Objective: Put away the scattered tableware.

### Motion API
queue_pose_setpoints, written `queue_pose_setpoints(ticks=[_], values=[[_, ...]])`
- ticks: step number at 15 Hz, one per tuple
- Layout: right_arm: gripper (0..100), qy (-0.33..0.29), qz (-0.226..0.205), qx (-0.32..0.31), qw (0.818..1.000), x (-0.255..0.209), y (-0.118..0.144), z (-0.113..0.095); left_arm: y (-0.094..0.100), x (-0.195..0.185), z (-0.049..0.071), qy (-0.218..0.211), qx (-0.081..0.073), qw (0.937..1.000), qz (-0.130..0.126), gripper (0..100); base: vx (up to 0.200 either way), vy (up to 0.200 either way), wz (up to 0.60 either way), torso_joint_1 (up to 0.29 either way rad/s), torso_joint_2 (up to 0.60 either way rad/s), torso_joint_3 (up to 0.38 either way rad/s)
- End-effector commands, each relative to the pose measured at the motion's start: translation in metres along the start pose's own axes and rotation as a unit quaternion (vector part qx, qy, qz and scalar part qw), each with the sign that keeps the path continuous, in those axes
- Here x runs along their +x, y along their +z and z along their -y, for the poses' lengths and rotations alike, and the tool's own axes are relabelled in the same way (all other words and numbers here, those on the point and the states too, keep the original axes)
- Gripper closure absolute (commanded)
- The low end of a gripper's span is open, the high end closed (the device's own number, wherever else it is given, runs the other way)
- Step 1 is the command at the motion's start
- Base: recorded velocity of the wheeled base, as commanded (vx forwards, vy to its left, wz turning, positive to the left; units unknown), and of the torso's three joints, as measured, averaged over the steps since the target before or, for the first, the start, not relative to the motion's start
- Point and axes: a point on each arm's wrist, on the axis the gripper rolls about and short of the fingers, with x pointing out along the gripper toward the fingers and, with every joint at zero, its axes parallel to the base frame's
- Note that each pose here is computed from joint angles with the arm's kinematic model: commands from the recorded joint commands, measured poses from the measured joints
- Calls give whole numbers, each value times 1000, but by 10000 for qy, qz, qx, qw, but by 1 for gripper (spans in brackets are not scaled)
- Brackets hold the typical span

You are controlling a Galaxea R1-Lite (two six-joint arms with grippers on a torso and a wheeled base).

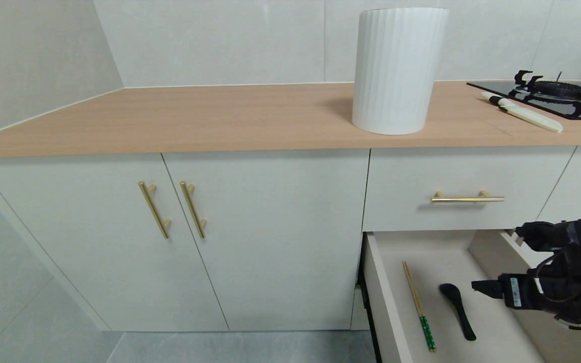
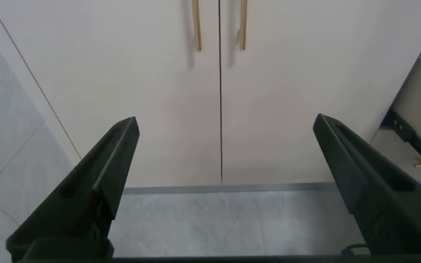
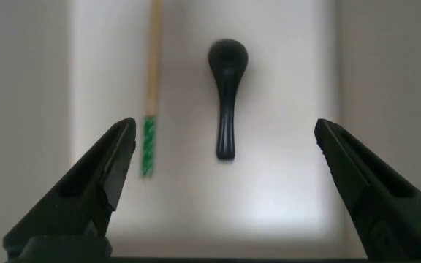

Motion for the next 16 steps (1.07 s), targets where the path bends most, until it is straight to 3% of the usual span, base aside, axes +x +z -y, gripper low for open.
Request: queue_pose_setpoints(ticks=[1, 7, 13, 16], values=[[0, 297, 428, -234, 9984, -73, -8, -8, 0, 0, 0, 4, 0, 10000, 1, 0, 0, 0, 0, 0, 0, 0], [0, 619, 65, -680, 9957, -96, -28, -19, 0, 0, 0, 20, 38, 10000, -7, 0, 0, 0, 0, 0, 0, 0], [0, 456, -125, -712, 9963, -109, -37, -14, 0, 0, 0, 4, 23, 10000, 1, 0, -200, 0, 0, -2, 0, 3], [0, 423, -599, -817, 9940, -105, -42, -15, 0, 0, 0, 20, 0, 10000, 1, 0, 0, 0, 0, 0, 0, 0]])
